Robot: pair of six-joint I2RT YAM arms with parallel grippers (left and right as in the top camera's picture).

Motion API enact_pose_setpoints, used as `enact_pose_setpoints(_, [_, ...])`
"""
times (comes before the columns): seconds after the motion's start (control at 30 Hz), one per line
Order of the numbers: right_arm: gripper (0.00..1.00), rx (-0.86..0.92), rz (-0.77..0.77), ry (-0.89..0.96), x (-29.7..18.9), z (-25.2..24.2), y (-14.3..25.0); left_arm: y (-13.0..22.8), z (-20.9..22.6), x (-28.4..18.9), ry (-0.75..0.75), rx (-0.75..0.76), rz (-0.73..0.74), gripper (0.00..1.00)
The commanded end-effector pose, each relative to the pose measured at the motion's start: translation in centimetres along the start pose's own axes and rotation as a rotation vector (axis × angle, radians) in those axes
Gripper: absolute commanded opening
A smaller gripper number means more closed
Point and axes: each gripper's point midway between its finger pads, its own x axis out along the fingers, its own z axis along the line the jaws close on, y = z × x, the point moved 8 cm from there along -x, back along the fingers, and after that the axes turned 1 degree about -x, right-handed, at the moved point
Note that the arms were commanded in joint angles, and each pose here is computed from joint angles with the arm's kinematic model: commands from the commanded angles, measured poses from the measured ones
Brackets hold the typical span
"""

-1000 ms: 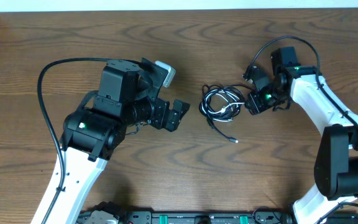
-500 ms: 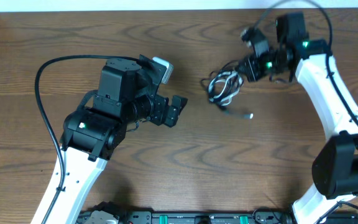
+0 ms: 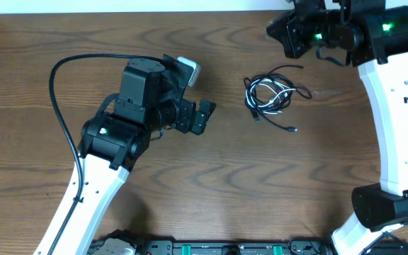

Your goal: Untangle cables

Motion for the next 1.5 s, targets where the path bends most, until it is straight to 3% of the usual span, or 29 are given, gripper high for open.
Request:
enact_pose_setpoints(0.0, [0.08, -0.011, 0.125, 0.093, 1.9, -1.4, 2.2, -0.5, -0.3, -0.6, 0.004, 0.003, -0.027, 0.98])
enact_pose_setpoints(0.07, [0.12, 0.004, 0.173, 0.112, 2.8, -1.9, 3.3, -0.5, -0.3, -0.8, 0.004, 0.002, -0.025, 0.98])
enact_pose_setpoints(0.17, [0.32, 0.038, 0.26, 0.096, 5.0, -2.5, 5.7, -0.4, -0.4, -1.0, 0.004, 0.002, -0.023, 0.98])
enact_pose_setpoints(0.3, [0.47, 0.077, 0.356, 0.067, 8.2, -3.1, 9.6, -0.4, -0.5, -1.4, 0.004, 0.005, -0.032, 0.98])
enact_pose_setpoints(0.47, [0.65, -0.012, 0.433, -0.048, 11.4, -2.9, 14.4, -0.4, -0.6, -1.9, 0.004, 0.008, -0.043, 0.98])
enact_pose_setpoints(0.6, [0.77, -0.098, 0.45, -0.096, 11.5, -3.4, 15.8, -0.5, -0.6, -1.9, 0.004, 0.009, -0.046, 0.98])
enact_pose_setpoints(0.73, [0.79, 0.067, 0.418, 0.039, 11.1, -6.1, 15.8, -0.5, -0.6, -1.9, 0.005, 0.001, -0.046, 0.98])
enact_pose_setpoints(0.8, [0.93, 0.008, 0.405, 0.02, 11.0, -6.4, 15.9, -0.5, -0.6, -1.9, 0.005, 0.001, -0.045, 0.98])
enact_pose_setpoints(0.87, [0.99, -0.115, 0.398, -0.053, 10.9, -6.1, 16.1, -0.5, -0.6, -1.9, 0.005, 0.001, -0.045, 0.98])
enact_pose_setpoints(1.0, [0.99, -0.346, 0.388, -0.196, 10.7, -5.0, 16.6, -0.5, -0.6, -1.9, 0.005, 0.0, -0.045, 0.98])
enact_pose_setpoints(1.07, [0.99, -0.313, 0.372, -0.131, 11.0, -5.7, 16.0, -0.5, -0.6, -1.9, 0.004, -0.005, -0.046, 0.98])
enact_pose_setpoints(1.27, [0.99, -0.04, 0.318, 0.086, 12.4, -8.2, 14.8, -0.7, -0.6, -2.0, 0.006, -0.036, -0.061, 0.98])
enact_pose_setpoints(1.37, [0.91, 0.251, 0.334, 0.25, 13.8, -9.9, 15.7, -0.6, -0.6, -1.9, 0.006, -0.038, -0.053, 0.98])
enact_pose_setpoints(1.47, [0.89, 0.487, 0.342, 0.382, 14.7, -11.1, 16.8, -0.6, -0.6, -1.9, 0.007, -0.042, -0.054, 0.98])
